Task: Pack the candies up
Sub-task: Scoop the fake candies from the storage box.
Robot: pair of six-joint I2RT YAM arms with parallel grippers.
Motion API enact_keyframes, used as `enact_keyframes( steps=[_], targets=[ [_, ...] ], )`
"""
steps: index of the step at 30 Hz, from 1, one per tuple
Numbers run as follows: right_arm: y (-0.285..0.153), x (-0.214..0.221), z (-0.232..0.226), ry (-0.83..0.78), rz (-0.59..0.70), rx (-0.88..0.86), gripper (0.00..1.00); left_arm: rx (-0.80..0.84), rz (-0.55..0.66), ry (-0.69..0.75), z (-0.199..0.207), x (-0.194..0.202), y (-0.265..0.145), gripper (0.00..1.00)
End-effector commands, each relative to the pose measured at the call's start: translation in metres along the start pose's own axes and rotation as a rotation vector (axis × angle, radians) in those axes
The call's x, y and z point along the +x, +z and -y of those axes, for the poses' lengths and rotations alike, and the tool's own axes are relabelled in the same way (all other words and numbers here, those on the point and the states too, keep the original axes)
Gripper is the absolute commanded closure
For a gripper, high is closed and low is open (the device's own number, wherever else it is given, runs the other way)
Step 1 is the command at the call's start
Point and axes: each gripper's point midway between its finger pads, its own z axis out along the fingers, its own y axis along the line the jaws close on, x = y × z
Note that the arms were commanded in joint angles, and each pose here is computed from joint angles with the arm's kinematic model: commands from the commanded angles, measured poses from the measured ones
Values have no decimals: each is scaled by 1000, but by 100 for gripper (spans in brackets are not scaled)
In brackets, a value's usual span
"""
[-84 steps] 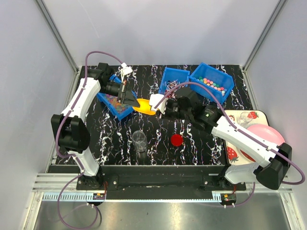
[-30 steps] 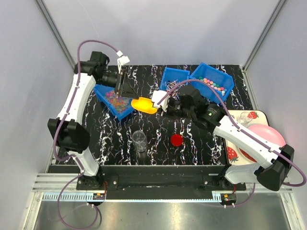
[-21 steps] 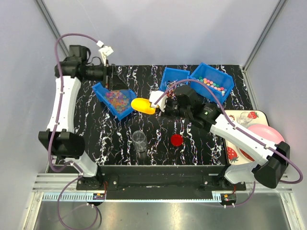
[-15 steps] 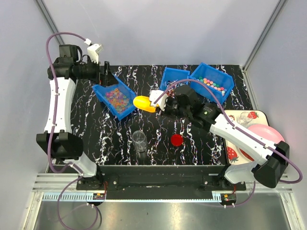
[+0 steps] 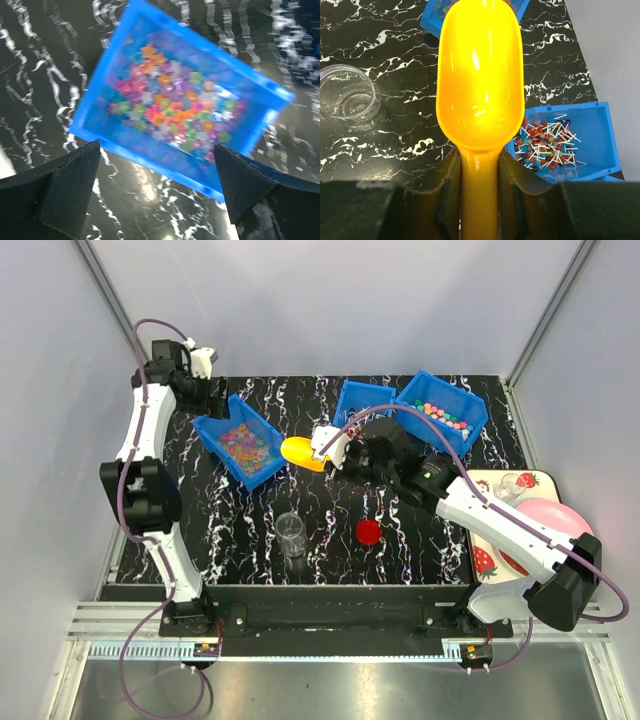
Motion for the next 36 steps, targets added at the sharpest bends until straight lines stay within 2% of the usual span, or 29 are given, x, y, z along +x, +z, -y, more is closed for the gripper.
enact_keyframes(
  steps=[1,12,21,24,31,34,36],
  targets=[
    [-4,-17,13,7,61,42,100,-150,90,41,-32,-36,-3,1],
    [1,-12,7,14,43,13,100,-240,39,45,-63,-29,35,1],
    [5,-10,5,17,34,-2,100,-239,-28,64,-73,-10,59,8],
    [6,-9,3,20,28,-10,100,-227,-54,68,-72,-2,65,12],
    [7,-9,3,20,24,-15,100,-182,-101,49,-61,17,70,32],
    [7,-9,4,14,16,-13,100,-181,-113,17,-56,25,65,35],
    [7,-8,5,11,1,-12,100,-177,-129,-23,-49,35,61,41]
  ],
)
